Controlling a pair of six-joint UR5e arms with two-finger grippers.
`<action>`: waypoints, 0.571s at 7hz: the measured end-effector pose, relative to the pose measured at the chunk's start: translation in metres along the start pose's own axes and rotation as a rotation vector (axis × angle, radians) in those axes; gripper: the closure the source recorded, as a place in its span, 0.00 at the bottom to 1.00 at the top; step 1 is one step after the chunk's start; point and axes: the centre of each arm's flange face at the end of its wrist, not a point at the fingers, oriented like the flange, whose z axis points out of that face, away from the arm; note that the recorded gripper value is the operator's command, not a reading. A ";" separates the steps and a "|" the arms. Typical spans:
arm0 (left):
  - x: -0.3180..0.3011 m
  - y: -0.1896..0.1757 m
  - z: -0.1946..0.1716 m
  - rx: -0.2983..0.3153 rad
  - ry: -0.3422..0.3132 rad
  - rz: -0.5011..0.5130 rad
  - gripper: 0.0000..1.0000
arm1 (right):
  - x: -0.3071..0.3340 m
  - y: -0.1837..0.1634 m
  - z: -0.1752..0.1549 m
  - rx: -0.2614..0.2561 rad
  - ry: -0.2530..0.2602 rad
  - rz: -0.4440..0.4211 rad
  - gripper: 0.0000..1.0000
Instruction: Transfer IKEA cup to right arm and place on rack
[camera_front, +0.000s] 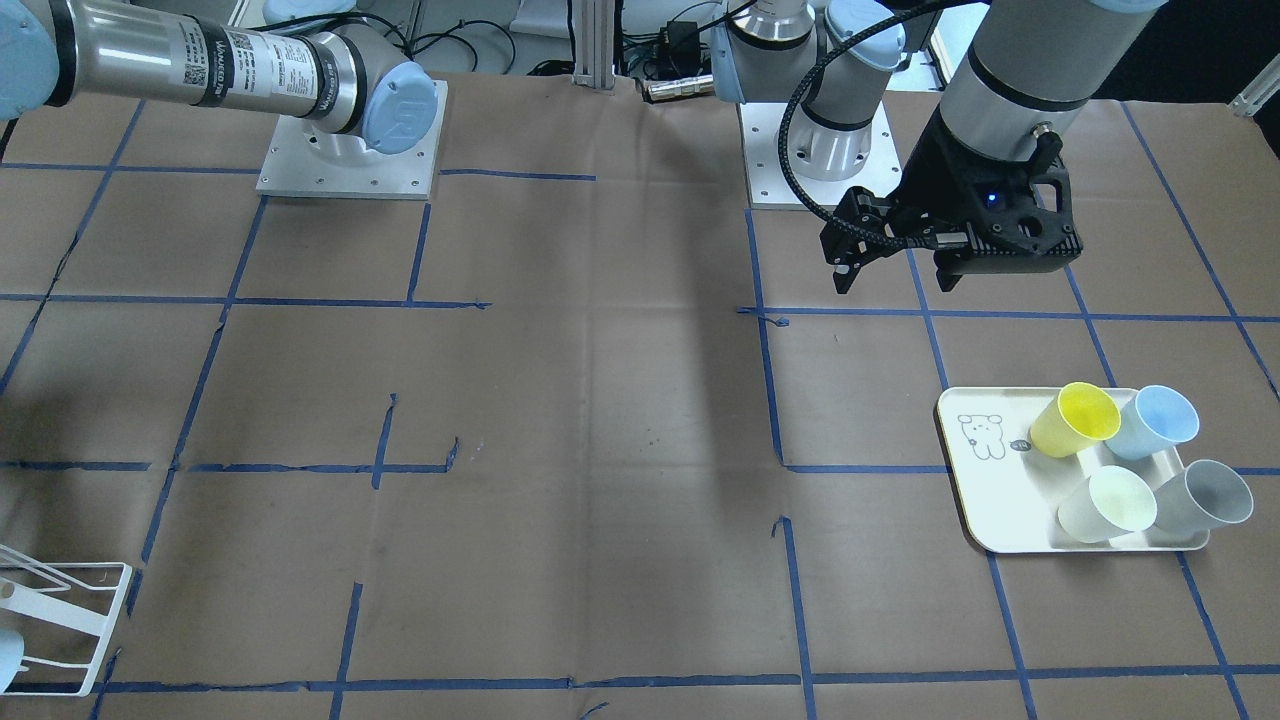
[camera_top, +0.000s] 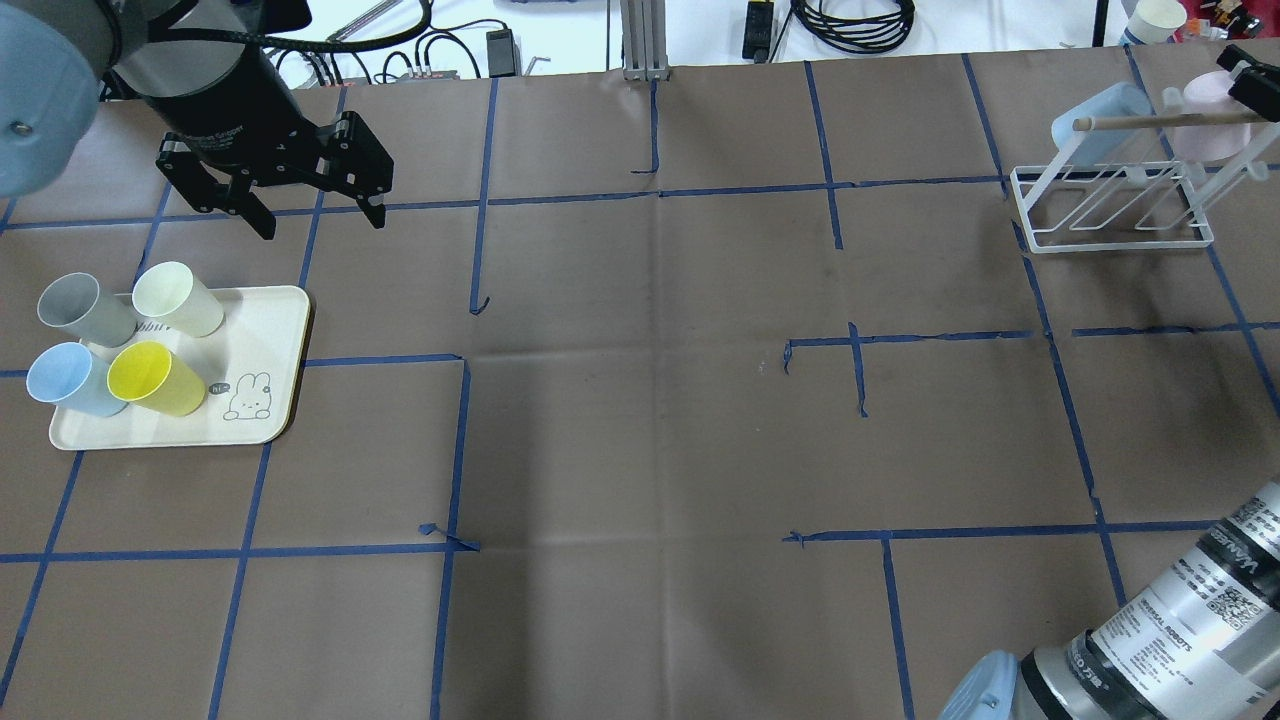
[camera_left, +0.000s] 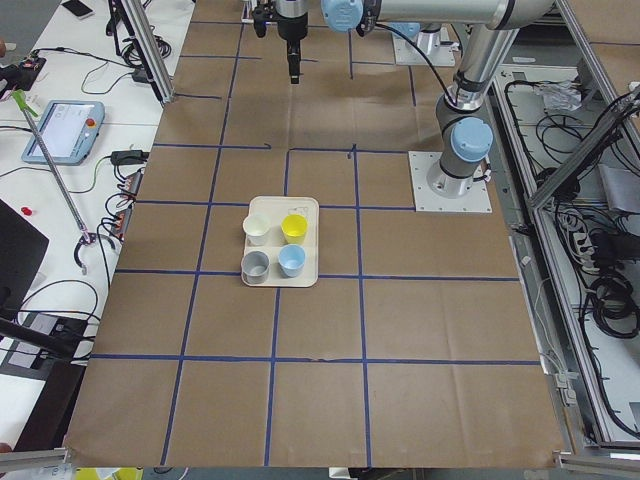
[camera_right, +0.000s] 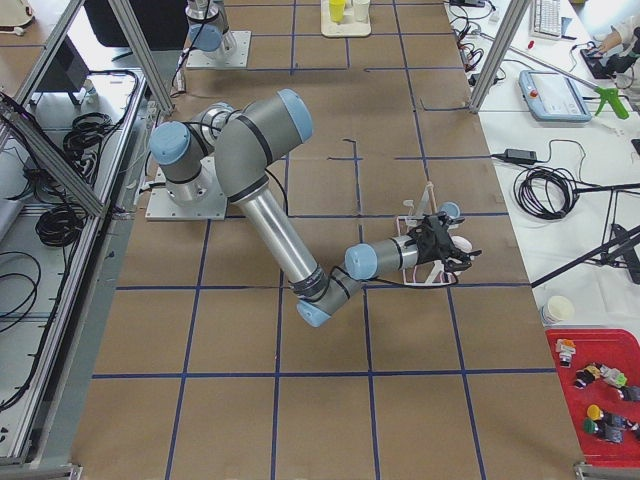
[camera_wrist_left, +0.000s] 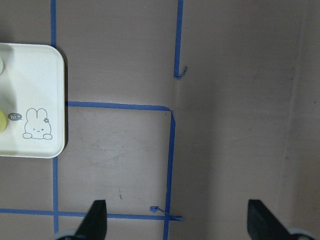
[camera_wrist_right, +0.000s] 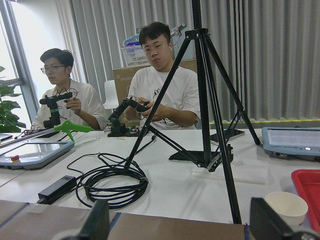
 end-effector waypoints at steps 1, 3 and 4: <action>0.000 0.000 0.000 -0.001 0.000 0.001 0.01 | -0.002 -0.011 -0.002 0.005 0.001 -0.011 0.00; 0.001 0.001 0.000 0.001 0.000 0.001 0.01 | -0.007 -0.041 -0.007 0.011 0.003 -0.026 0.00; 0.000 0.000 0.000 0.001 0.000 0.001 0.01 | -0.011 -0.060 -0.010 0.011 0.004 -0.027 0.00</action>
